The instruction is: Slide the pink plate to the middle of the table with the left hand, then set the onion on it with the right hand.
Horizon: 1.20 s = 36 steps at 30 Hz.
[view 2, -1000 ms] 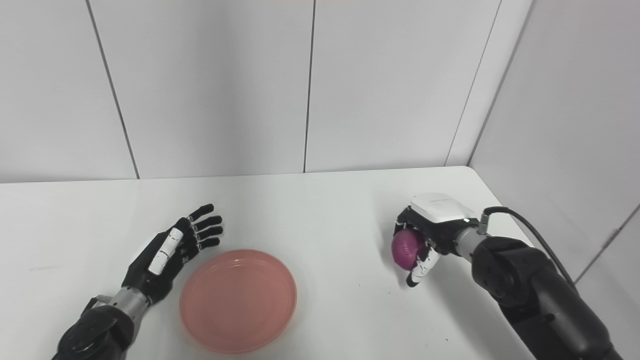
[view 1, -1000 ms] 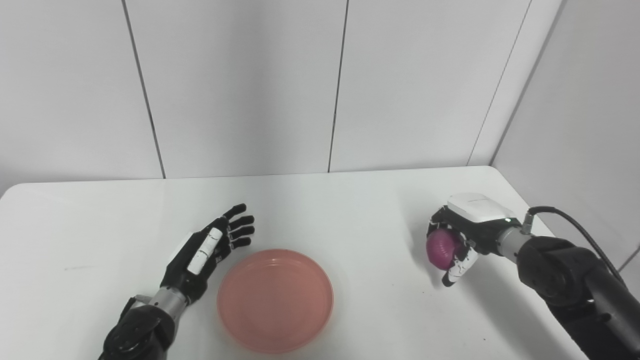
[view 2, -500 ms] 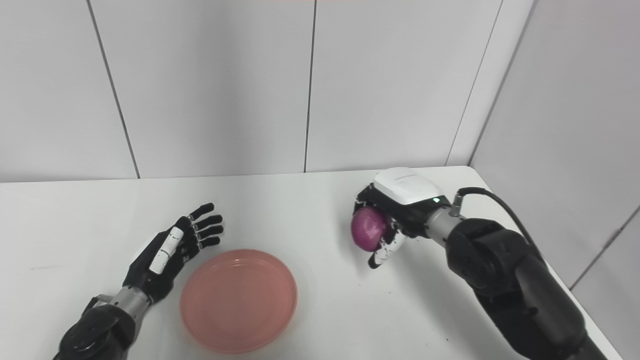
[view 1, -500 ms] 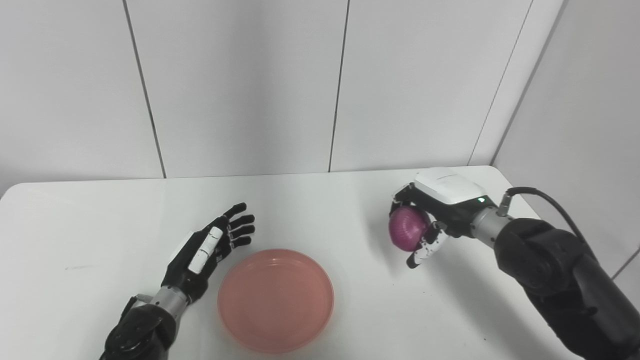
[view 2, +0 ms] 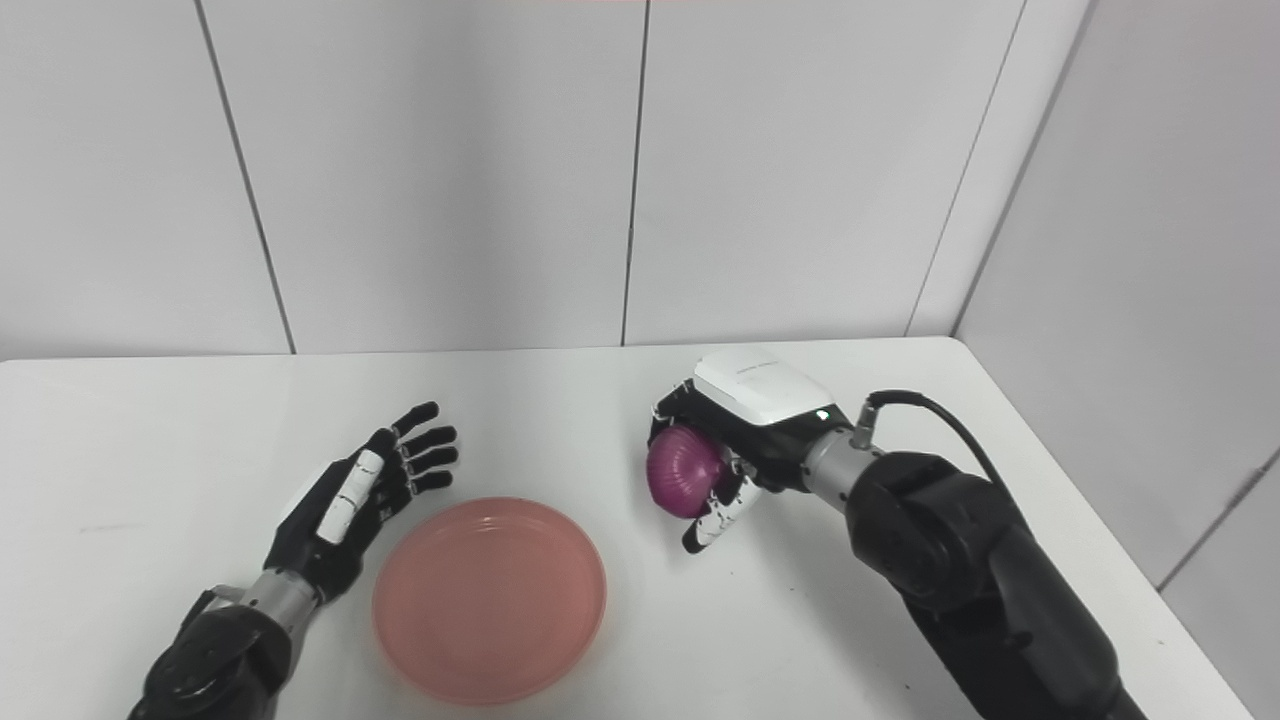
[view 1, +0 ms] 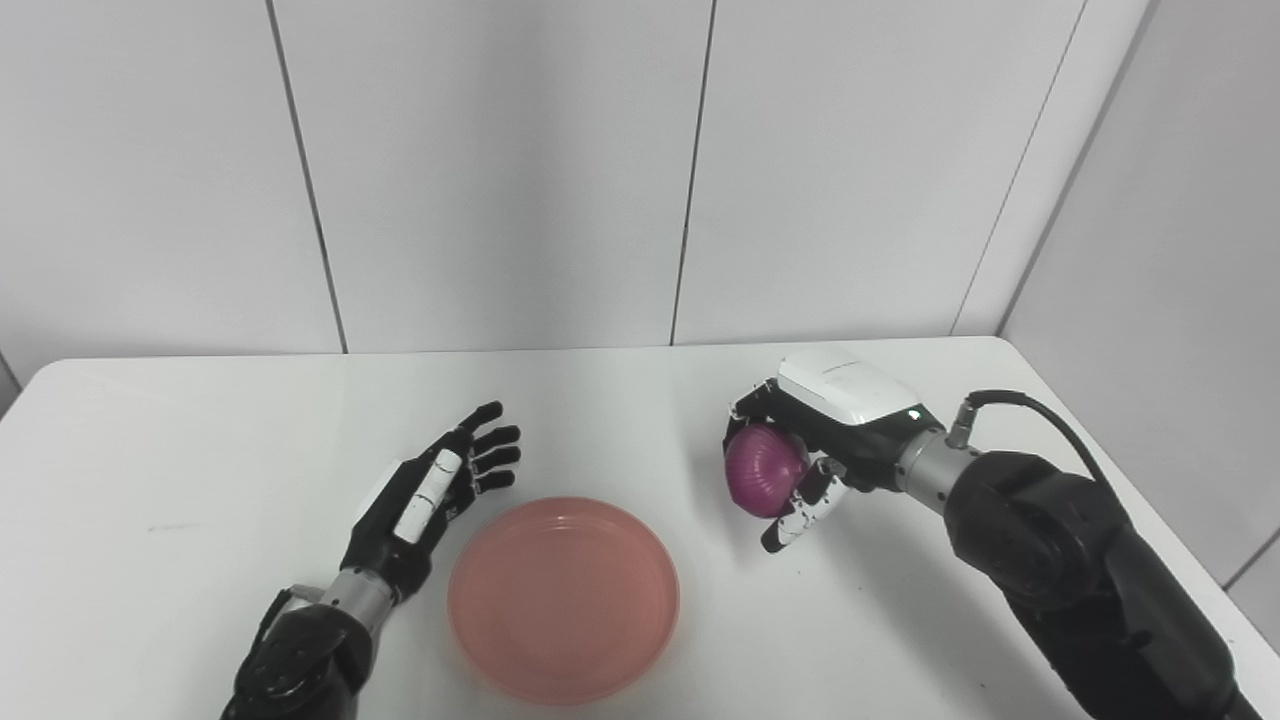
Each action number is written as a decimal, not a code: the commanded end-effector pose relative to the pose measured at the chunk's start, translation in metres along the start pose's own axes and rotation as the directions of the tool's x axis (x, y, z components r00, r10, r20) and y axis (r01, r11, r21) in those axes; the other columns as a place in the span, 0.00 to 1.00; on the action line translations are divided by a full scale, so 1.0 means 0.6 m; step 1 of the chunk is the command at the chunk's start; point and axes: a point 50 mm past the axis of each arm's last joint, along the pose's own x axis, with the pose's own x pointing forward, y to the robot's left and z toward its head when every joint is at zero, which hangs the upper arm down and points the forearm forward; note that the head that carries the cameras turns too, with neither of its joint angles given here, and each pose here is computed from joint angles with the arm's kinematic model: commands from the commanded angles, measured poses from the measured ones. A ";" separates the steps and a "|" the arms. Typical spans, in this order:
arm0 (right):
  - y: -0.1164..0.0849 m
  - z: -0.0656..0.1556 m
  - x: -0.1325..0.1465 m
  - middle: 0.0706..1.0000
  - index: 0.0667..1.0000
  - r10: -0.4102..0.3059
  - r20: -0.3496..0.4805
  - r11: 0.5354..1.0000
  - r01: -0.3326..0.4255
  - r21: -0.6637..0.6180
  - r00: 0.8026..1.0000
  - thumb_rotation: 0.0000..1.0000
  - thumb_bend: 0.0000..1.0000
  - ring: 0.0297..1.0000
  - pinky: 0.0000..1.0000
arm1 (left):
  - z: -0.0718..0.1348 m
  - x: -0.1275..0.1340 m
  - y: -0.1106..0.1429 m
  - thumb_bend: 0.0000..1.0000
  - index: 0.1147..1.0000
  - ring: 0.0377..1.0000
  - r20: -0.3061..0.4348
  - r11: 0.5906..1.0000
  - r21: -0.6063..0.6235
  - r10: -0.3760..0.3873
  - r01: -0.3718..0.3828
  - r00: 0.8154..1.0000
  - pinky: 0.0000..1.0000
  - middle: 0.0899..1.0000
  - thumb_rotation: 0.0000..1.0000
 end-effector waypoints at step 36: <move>0.068 0.131 0.121 0.36 0.48 -0.024 0.249 0.989 -0.014 0.150 0.968 0.00 0.52 0.32 0.27 | -0.111 -0.033 -0.076 0.76 0.85 0.85 -0.207 0.995 -0.093 0.007 -0.026 0.978 0.88 0.84 0.84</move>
